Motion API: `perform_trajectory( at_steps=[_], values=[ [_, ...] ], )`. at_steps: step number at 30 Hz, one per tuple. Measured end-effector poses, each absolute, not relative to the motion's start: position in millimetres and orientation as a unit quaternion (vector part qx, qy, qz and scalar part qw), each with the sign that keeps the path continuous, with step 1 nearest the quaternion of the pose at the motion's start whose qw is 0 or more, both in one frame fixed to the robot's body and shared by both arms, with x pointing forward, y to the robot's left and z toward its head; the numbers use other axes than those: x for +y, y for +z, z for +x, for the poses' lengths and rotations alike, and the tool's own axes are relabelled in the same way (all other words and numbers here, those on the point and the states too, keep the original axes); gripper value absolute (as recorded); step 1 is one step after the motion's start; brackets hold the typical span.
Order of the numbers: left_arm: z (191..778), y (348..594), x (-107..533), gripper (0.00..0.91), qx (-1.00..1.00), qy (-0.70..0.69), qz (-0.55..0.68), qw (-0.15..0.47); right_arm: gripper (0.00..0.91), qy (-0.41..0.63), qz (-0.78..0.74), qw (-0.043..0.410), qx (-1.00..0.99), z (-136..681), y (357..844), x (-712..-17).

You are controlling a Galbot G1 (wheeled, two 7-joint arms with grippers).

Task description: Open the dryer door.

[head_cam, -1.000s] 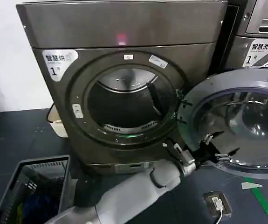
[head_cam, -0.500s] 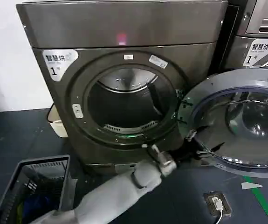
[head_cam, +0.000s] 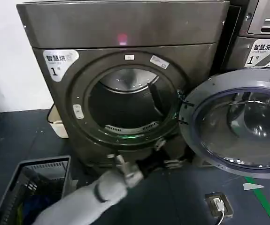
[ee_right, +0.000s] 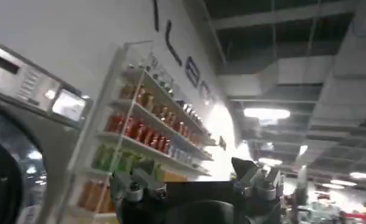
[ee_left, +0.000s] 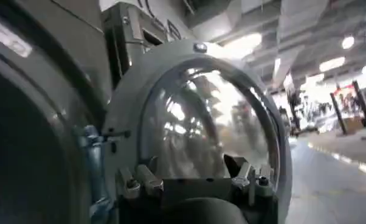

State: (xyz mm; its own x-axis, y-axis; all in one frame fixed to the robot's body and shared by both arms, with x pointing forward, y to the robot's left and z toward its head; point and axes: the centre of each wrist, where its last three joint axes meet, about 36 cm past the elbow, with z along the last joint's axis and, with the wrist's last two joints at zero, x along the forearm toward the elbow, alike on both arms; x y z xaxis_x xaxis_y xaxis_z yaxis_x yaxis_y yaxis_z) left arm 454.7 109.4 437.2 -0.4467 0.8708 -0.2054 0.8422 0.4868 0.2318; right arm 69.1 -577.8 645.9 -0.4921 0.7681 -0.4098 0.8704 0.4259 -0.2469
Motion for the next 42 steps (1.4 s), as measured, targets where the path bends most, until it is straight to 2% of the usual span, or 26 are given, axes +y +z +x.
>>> perform_trajectory(
  at_steps=[10,20,30,34,42],
  values=[
    [436.1,457.6,213.6,0.907,0.867,0.152,0.470,0.069,0.907,-0.247,0.523,0.107,0.809,57.0,658.5,-572.9],
    [421.7,492.1,297.0,0.907,0.856,0.240,0.458,-0.013,0.907,-0.273,0.554,0.092,0.781,46.8,667.7,-574.3],
    [418.2,523.8,360.6,0.907,0.812,0.335,0.461,-0.125,0.907,-0.281,0.567,0.093,0.769,46.4,669.5,-575.3],
    [416.9,530.8,386.8,0.907,0.784,0.376,0.462,-0.177,0.907,-0.281,0.570,0.090,0.767,45.7,667.8,-577.1],
    [407.5,537.9,422.5,0.907,0.744,0.437,0.443,-0.243,0.907,-0.285,0.574,0.087,0.763,44.9,666.9,-579.0]
  ],
)
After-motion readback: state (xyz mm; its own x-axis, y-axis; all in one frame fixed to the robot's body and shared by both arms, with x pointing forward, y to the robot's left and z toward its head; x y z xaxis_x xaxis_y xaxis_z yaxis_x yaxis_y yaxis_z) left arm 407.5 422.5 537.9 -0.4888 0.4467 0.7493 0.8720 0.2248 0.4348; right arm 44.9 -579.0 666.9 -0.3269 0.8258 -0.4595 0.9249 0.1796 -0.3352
